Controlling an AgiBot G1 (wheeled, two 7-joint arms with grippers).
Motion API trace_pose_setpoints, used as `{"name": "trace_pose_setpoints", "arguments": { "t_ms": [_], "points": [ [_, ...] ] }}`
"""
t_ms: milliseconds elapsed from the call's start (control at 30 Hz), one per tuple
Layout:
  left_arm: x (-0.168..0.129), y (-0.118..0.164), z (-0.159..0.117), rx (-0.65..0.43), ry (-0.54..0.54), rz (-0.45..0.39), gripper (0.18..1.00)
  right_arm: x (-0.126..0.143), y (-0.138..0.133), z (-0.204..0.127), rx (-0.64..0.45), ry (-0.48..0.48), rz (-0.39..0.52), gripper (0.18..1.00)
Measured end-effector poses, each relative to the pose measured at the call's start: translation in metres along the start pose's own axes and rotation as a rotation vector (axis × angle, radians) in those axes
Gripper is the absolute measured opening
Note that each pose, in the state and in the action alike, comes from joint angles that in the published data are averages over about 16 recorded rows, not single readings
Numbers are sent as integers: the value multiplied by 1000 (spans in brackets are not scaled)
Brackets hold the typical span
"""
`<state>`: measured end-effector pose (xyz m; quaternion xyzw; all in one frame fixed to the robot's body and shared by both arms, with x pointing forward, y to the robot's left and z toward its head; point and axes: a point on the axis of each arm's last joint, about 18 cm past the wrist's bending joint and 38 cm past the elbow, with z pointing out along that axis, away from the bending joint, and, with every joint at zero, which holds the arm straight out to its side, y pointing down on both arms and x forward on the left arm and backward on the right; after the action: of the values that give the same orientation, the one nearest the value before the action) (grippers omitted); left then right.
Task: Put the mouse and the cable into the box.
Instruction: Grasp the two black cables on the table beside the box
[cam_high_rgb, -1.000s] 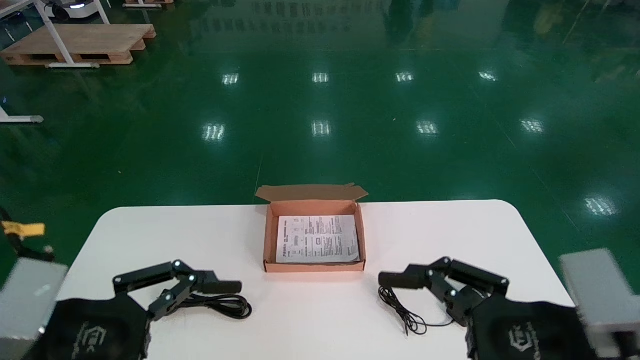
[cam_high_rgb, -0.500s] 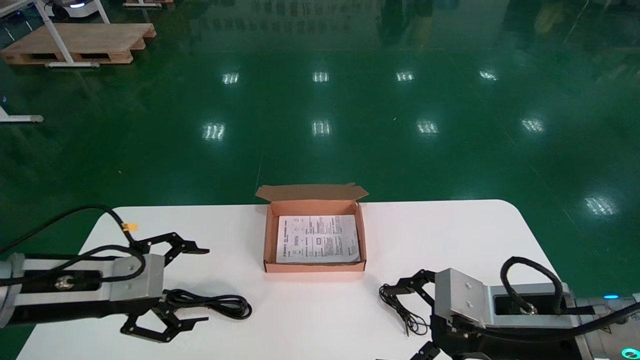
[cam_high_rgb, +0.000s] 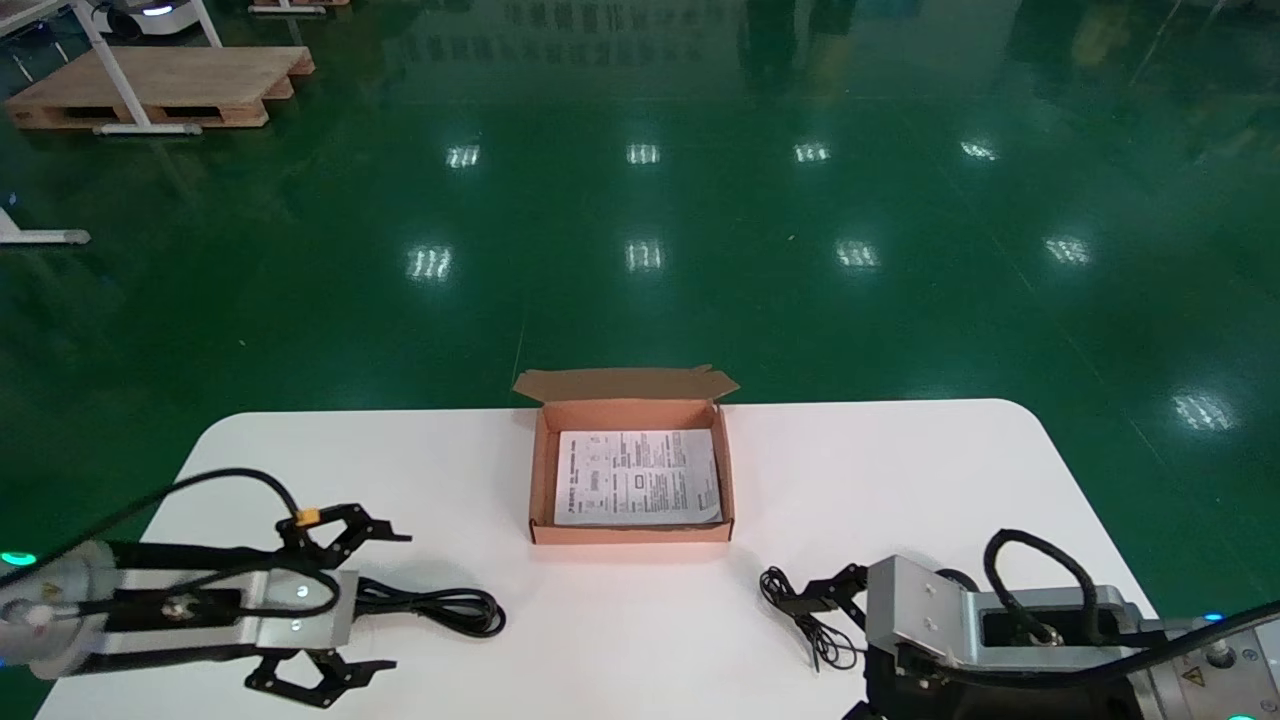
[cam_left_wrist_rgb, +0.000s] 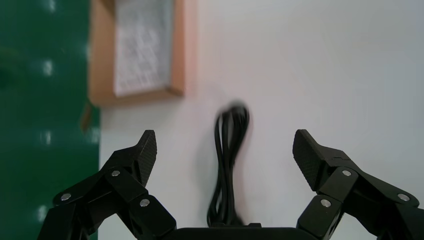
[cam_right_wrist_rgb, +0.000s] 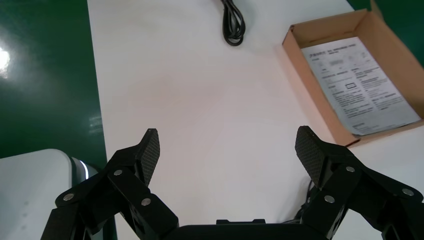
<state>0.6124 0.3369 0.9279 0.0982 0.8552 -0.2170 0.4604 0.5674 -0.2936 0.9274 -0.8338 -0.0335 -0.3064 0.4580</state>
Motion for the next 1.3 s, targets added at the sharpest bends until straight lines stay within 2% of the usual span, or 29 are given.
{"name": "trace_pose_setpoints", "arguments": {
  "t_ms": [200, 533, 1000, 1300],
  "points": [
    [5, 15, 44, -123, 4, 74, 1001, -8, 3, 4, -4, -6, 25, 1001],
    [6, 25, 90, -224, 8, 85, 1001, -20, 7, 4, -12, -13, 44, 1001],
    [9, 29, 108, -262, -1, 9, 1001, -23, 13, 8, -23, -2, 57, 1001],
    [9, 27, 107, -266, 3, 11, 1001, 4, 32, 28, -102, 80, 48, 1001]
  ]
}}
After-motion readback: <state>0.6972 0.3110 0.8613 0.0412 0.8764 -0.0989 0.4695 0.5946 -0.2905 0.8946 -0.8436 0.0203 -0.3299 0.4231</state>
